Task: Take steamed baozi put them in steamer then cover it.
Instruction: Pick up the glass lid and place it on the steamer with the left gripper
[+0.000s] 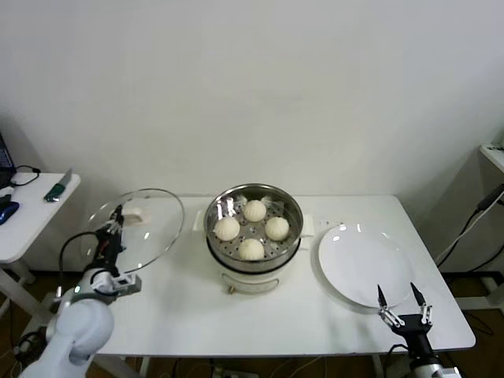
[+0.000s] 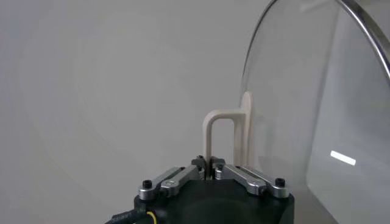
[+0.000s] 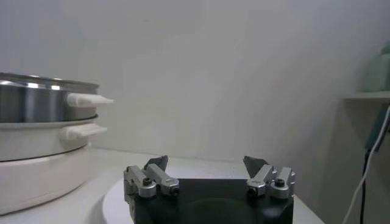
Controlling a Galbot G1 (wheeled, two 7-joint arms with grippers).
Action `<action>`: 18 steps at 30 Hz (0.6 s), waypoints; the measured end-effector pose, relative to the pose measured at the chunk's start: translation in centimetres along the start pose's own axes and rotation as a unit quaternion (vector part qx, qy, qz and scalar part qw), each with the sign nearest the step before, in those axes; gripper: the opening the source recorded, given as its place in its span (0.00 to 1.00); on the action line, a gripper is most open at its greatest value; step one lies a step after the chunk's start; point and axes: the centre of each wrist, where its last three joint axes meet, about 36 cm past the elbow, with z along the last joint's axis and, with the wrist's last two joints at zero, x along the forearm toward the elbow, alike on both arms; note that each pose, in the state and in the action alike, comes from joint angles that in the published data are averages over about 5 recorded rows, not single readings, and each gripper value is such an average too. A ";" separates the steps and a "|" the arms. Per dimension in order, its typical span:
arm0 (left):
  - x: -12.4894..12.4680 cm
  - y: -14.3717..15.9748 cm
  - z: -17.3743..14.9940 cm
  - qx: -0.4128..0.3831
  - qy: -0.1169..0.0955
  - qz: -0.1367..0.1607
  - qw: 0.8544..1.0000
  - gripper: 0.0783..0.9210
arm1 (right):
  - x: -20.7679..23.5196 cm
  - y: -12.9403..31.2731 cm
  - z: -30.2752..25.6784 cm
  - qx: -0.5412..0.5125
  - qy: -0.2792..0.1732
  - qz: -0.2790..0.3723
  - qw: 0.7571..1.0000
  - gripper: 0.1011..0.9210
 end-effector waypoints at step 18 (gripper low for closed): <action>1.2 2.4 -12.4 0.042 -0.026 0.015 0.999 0.07 | -1.0 -0.4 -0.9 0.018 0.014 -0.006 1.000 0.88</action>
